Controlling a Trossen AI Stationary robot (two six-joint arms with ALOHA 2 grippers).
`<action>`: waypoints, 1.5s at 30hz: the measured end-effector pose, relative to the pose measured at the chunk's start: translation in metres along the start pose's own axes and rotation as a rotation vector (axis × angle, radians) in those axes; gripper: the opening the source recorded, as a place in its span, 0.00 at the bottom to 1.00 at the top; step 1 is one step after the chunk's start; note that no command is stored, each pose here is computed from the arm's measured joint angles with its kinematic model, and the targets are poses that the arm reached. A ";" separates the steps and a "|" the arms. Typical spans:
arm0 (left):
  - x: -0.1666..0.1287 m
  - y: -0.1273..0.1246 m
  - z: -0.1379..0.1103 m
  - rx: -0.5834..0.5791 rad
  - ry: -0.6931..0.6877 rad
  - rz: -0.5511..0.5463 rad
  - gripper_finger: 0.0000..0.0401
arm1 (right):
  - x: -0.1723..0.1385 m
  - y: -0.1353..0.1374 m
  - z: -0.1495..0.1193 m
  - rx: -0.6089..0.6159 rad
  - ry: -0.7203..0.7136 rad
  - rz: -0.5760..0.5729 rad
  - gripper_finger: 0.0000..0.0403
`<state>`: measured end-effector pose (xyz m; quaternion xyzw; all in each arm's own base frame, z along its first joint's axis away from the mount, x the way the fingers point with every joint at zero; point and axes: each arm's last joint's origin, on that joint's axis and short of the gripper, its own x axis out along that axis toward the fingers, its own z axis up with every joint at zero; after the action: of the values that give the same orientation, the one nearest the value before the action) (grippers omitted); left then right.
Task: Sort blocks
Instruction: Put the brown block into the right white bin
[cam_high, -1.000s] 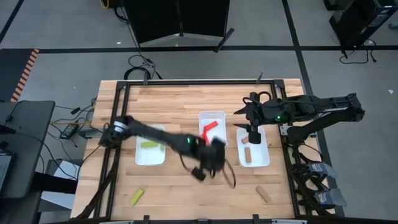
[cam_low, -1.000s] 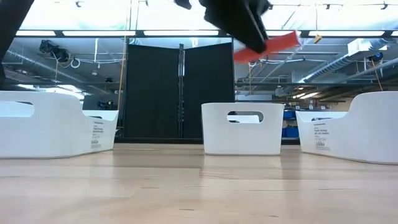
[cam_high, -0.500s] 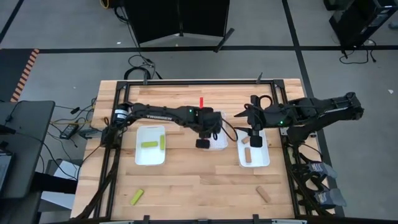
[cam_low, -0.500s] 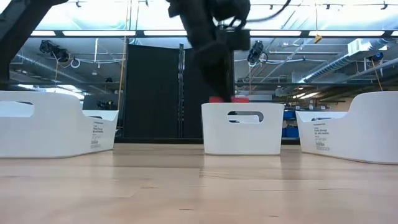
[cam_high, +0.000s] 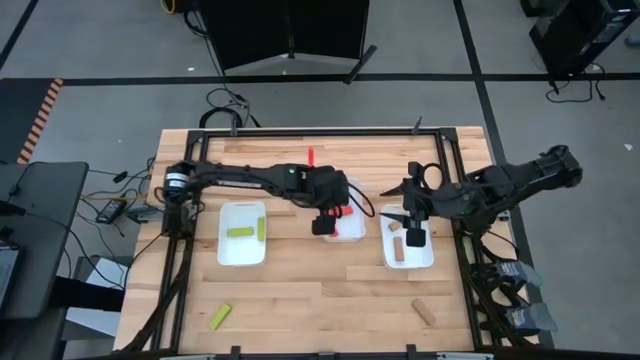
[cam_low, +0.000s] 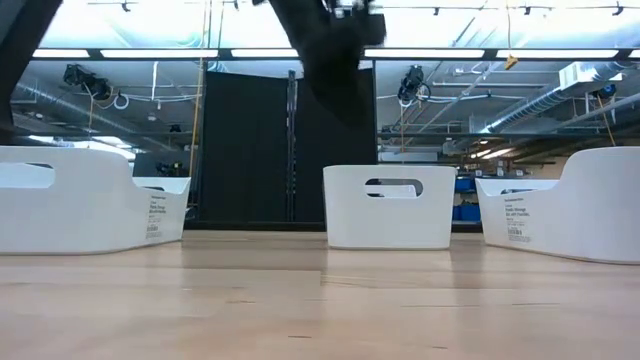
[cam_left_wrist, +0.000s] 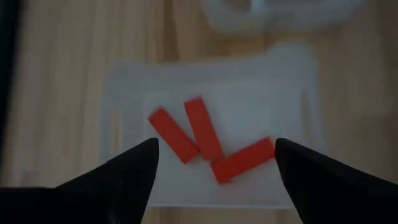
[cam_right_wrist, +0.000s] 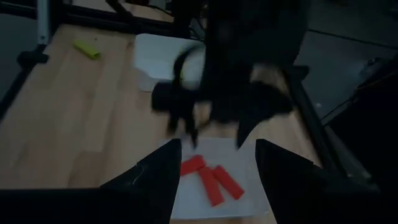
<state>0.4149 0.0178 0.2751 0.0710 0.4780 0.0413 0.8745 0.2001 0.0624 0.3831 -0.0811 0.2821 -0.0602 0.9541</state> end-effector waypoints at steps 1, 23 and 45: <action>-0.012 0.000 0.003 -0.010 -0.035 0.001 0.81 | -0.001 0.002 -0.001 0.007 0.005 0.009 0.54; -0.244 -0.063 -0.033 -0.076 -0.524 0.008 0.58 | 0.102 0.103 0.004 -0.057 -0.014 0.103 0.54; -0.248 -0.103 -0.062 -0.081 -0.499 0.058 0.57 | 0.103 0.138 -0.025 0.032 0.186 0.095 0.54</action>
<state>0.2289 -0.1136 0.4310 0.0575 0.2429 0.0668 0.9661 0.2821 0.1780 0.2820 -0.0464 0.3719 -0.0267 0.9267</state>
